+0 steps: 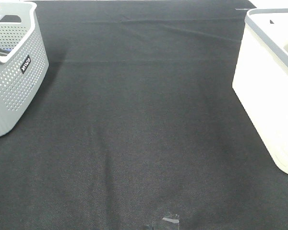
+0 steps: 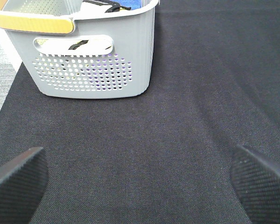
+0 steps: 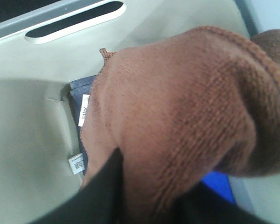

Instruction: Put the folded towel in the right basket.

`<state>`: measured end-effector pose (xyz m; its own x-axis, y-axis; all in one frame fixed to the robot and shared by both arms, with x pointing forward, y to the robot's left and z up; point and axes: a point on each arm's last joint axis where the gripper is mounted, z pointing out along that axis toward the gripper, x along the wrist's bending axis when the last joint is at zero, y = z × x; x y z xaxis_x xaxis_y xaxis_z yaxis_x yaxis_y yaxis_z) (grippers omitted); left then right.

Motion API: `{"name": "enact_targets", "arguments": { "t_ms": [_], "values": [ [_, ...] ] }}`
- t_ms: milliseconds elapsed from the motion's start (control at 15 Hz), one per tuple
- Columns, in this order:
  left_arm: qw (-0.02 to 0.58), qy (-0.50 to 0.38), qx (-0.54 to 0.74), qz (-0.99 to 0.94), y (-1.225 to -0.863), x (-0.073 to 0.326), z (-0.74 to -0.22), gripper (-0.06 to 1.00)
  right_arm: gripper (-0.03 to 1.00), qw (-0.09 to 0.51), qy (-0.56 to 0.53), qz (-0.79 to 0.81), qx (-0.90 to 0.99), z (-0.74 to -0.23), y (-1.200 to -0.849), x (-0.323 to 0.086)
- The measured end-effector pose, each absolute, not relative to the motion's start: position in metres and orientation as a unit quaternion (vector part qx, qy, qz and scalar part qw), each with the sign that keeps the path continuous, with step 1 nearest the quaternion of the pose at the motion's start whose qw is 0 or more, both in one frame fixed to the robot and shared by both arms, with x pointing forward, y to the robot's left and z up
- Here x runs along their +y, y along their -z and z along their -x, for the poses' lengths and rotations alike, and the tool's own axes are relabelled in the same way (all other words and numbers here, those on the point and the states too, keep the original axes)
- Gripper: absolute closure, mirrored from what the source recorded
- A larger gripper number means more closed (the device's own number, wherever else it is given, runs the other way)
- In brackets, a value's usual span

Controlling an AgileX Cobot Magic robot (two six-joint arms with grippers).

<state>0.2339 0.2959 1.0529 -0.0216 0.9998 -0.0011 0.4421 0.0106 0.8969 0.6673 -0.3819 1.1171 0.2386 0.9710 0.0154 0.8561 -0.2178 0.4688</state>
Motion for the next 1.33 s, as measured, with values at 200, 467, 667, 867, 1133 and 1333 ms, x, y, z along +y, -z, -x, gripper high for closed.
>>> {"name": "enact_targets", "arguments": {
  "t_ms": [200, 467, 667, 867, 1133, 1333],
  "values": [
    [0.37, -0.377, 0.607, -0.594, -1.053, 0.296, -0.234, -0.04, 0.09, 0.179, -0.159, -0.749, 0.618, -0.669, -1.115, -0.38],
    [0.37, -0.377, 0.607, -0.594, -1.053, 0.296, -0.234, -0.04, 0.02, 0.178, -0.159, -0.746, 0.621, -0.669, -1.115, -0.379],
    [0.37, -0.377, 0.607, -0.594, -1.053, 0.296, -0.234, -0.04, 0.01, 0.18, -0.177, -0.734, 0.631, -0.666, -1.126, -0.362],
    [0.37, -0.377, 0.607, -0.594, -1.053, 0.296, -0.234, -0.04, 0.01, 0.192, -0.207, -0.694, 0.662, -0.645, -1.157, -0.316],
    [0.37, -0.377, 0.607, -0.594, -1.053, 0.296, -0.234, -0.04, 0.01, 0.18, -0.196, -0.68, 0.683, -0.577, -1.168, -0.296],
    [0.37, -0.377, 0.607, -0.594, -1.053, 0.296, -0.234, -0.04, 0.01, 0.214, -0.228, -0.67, 0.674, -0.494, -1.179, -0.296]
  ]
}}
